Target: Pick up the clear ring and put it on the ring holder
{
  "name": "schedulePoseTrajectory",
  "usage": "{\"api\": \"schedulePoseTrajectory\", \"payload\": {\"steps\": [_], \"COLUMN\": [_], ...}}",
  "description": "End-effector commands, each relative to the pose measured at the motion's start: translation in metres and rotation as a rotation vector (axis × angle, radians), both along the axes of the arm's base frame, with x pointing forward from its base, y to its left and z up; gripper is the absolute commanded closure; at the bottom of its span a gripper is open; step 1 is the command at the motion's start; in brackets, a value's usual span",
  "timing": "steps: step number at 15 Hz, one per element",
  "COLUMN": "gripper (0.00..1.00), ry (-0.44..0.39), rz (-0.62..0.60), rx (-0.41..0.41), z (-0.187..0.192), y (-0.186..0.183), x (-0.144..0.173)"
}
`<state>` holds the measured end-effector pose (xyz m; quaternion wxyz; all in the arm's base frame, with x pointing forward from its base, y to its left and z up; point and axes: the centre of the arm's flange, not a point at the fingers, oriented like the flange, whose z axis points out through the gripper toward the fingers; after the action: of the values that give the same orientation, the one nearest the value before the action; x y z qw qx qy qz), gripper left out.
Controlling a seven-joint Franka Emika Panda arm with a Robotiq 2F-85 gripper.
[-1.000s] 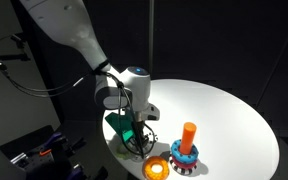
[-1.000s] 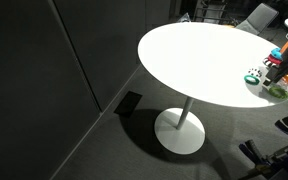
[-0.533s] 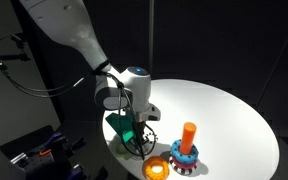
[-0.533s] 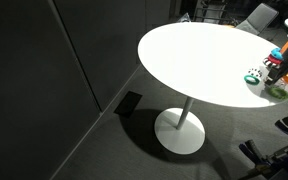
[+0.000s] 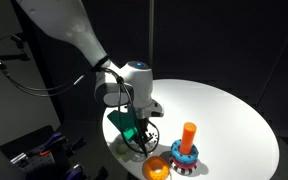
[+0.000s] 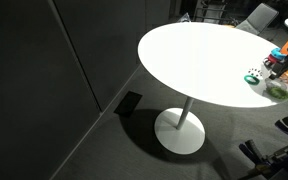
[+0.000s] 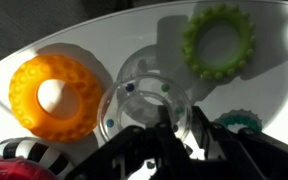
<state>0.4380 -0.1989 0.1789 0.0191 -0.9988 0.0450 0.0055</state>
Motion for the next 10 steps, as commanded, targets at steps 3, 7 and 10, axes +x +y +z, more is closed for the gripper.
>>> {"api": "schedulePoseTrajectory", "payload": {"steps": [3, 7, 10], "gripper": [0.91, 0.91, 0.90], "ry": [-0.012, -0.018, -0.029], "rz": [0.009, 0.013, 0.001], "rx": [-0.037, -0.031, -0.018], "z": [0.051, 0.085, 0.110], "y": [-0.014, -0.027, -0.038], "x": [0.005, 0.014, 0.023]}}
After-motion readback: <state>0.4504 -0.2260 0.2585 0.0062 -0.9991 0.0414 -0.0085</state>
